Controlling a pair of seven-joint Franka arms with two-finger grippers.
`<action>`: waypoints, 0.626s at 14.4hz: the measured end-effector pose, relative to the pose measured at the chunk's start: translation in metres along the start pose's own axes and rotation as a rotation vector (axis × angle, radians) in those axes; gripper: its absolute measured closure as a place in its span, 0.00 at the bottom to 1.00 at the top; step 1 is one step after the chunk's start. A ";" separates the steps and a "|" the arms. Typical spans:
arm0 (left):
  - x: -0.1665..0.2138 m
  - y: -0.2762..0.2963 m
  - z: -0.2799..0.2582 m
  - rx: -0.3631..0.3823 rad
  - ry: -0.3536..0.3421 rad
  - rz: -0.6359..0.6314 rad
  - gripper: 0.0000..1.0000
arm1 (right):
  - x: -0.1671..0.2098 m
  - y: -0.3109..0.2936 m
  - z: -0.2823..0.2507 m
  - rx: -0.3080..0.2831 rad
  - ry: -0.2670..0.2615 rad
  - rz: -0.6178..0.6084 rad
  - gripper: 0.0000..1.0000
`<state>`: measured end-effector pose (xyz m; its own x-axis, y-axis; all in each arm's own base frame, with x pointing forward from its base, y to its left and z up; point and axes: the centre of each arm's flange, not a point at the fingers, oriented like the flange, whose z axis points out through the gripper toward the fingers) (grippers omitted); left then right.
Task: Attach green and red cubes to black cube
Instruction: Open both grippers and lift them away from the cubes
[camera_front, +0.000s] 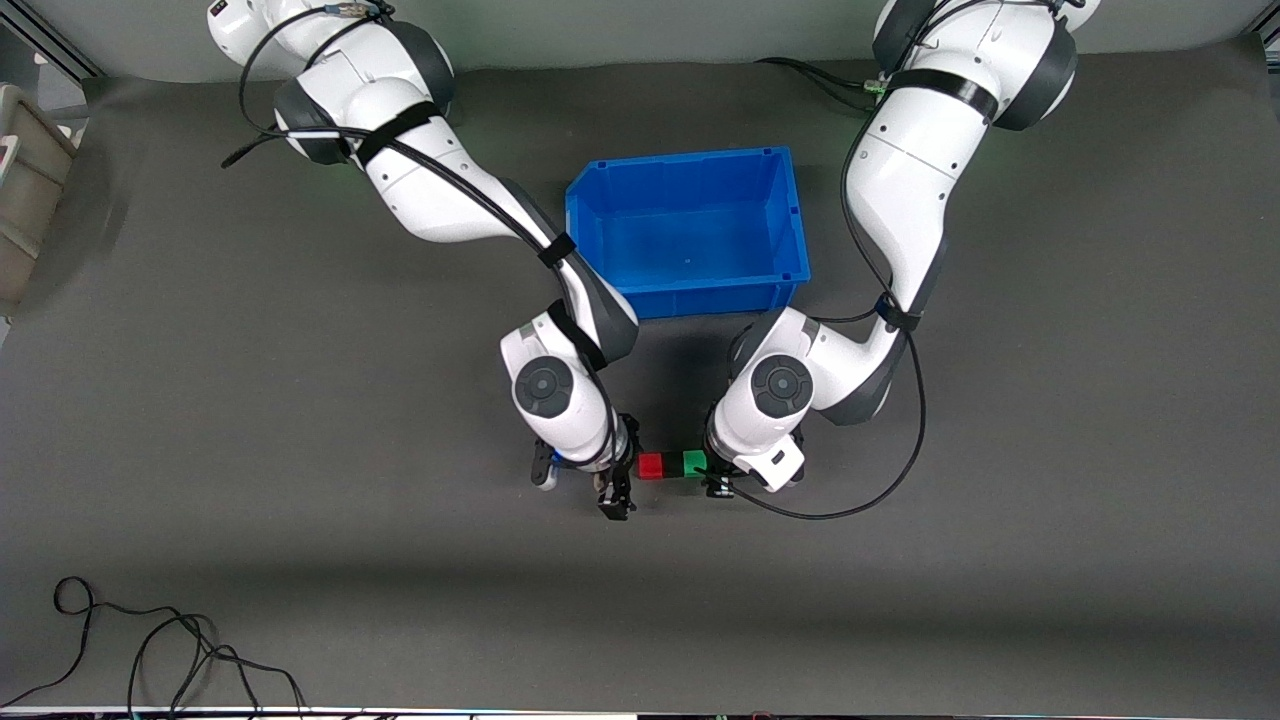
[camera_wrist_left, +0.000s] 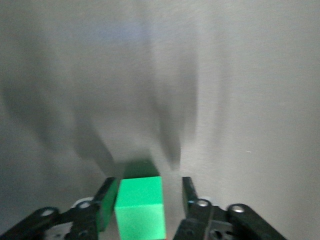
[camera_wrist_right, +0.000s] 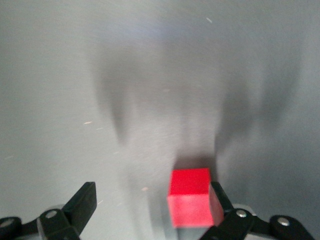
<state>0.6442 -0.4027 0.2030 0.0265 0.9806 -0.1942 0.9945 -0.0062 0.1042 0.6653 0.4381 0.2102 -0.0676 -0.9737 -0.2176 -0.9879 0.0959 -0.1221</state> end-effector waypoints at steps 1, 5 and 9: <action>0.004 0.008 -0.012 -0.021 0.001 0.013 0.20 | 0.001 -0.007 -0.020 -0.015 0.005 -0.053 0.00; 0.034 0.039 -0.096 0.003 0.028 0.167 0.00 | 0.000 -0.022 -0.133 -0.092 0.017 -0.329 0.00; 0.102 0.051 -0.216 0.139 0.020 0.502 0.00 | 0.055 -0.034 -0.275 -0.229 0.011 -0.643 0.00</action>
<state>0.6759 -0.2612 0.3991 0.5032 0.8536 -0.1350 0.8638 -0.5014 0.0495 0.6565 0.3241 0.4683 0.5428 -0.8245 -0.1601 -0.8365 -0.5477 -0.0155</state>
